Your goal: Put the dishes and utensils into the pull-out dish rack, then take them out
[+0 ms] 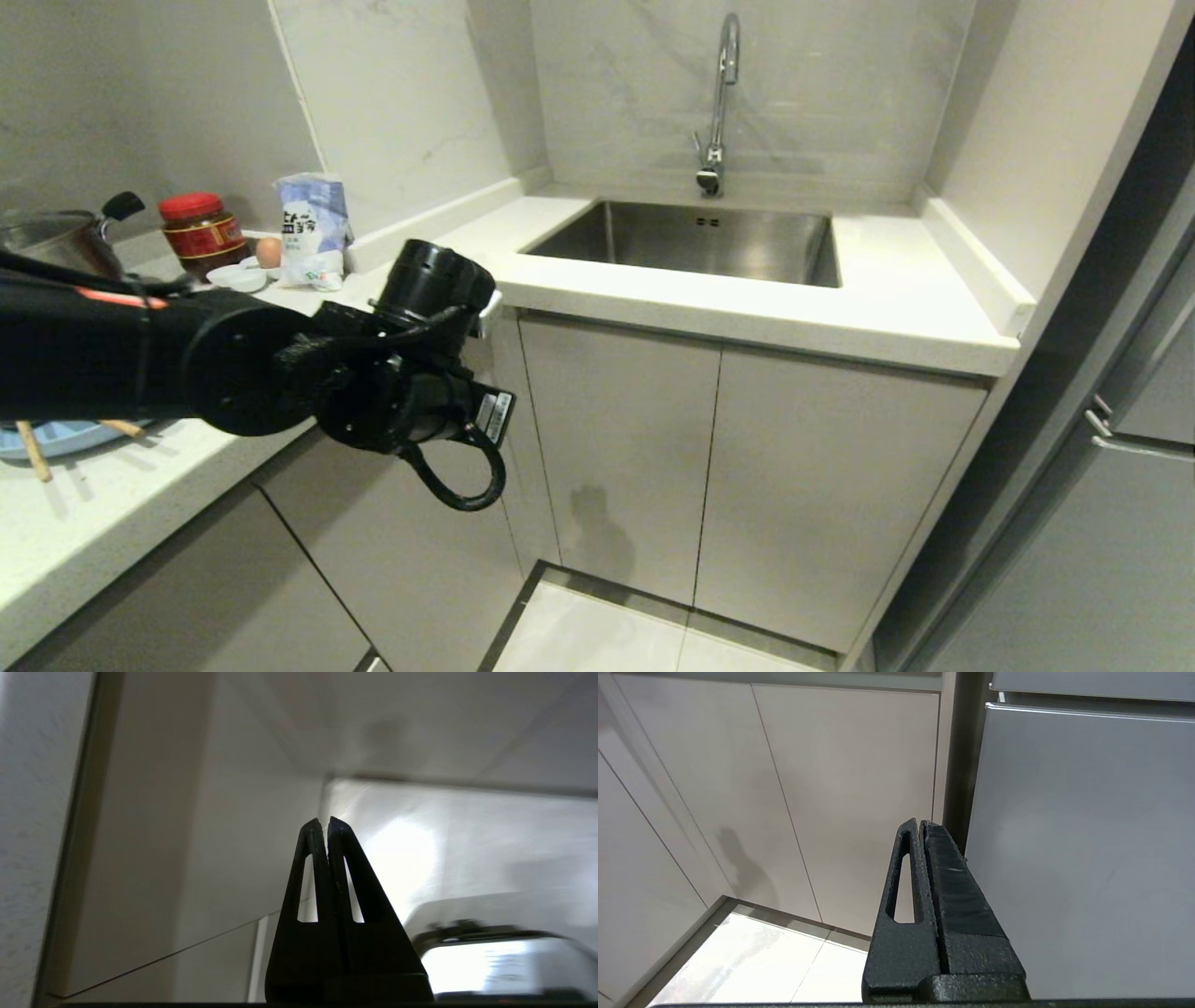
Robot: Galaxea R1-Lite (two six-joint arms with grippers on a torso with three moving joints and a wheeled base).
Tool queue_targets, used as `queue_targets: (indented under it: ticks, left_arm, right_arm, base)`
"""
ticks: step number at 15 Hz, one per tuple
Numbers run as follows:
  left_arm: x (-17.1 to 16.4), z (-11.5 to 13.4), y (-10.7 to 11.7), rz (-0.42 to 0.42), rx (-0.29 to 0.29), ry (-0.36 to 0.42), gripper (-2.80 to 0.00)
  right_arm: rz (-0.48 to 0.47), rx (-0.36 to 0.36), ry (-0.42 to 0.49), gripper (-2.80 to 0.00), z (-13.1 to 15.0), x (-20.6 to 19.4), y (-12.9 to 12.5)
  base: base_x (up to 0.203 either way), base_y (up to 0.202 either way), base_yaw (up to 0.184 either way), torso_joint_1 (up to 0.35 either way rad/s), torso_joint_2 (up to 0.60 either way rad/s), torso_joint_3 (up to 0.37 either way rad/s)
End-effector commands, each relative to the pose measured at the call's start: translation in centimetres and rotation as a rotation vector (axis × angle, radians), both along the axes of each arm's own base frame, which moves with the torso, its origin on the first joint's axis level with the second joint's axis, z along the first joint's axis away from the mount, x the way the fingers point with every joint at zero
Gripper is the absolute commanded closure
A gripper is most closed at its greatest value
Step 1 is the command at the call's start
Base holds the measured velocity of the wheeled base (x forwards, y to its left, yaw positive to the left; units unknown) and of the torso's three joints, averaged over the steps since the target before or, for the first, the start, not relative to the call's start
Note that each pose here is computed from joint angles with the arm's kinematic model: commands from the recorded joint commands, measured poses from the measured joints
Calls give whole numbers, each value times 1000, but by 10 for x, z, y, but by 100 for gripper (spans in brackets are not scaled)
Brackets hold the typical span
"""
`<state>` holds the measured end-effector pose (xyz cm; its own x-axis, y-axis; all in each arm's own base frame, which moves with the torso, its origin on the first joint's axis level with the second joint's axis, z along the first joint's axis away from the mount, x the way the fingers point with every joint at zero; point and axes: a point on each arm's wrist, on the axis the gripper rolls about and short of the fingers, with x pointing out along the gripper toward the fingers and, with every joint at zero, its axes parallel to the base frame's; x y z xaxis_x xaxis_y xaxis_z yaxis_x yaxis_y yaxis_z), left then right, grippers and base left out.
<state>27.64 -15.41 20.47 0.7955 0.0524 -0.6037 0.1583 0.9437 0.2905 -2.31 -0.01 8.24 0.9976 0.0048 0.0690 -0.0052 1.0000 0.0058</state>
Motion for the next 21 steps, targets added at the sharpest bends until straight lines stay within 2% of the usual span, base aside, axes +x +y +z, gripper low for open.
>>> queue_targets:
  ticks: [1,3,6,7,8,10,11,13,15,17,19,21]
  left_arm:
    - [-42,57,22,-51,-127,-147,0]
    - [-84,90,47,-101,-197,-261,0]
    - [-153,127,97,-201,-245,-462,0]
    - [-177,136,116,-199,-249,-542,0]
    - [-203,141,134,-163,-239,-624,0]
    - [-255,139,152,-100,-204,-753,0]
    - [-278,131,155,-99,-197,-791,0]
    - [-324,97,158,-83,-180,-860,0]
    - [-346,43,157,-50,-159,-862,0]
    - [-350,-10,155,-29,-152,-840,0]
    - [-336,-49,154,-6,-185,-820,0]
    - [-329,-65,154,40,-306,-806,0]
  right_arm:
    - [1,0,22,0,-6,2,0]
    - [1,0,22,0,-6,2,0]
    - [1,0,22,0,-6,2,0]
    - [1,0,22,0,-6,2,0]
    - [1,0,22,0,-6,2,0]
    - [1,0,22,0,-6,2,0]
    - [1,0,22,0,-6,2,0]
    - [1,0,22,0,-6,2,0]
    - [1,0,22,0,-6,2,0]
    - [1,0,22,0,-6,2,0]
    - [1,0,22,0,-6,2,0]
    - [1,0,22,0,-6,2,0]
  base:
    - [0,0,0,0,0,0]
    - [0,0,0,0,0,0]
    - [0,0,0,0,0,0]
    - [0,0,0,0,0,0]
    - [0,0,0,0,0,0]
    - [0,0,0,0,0,0]
    - [0,0,0,0,0,0]
    - [0,0,0,0,0,0]
    - [0,0,0,0,0,0]
    - [0,0,0,0,0,0]
    - [0,0,0,0,0,0]
    - [0,0,0,0,0,0]
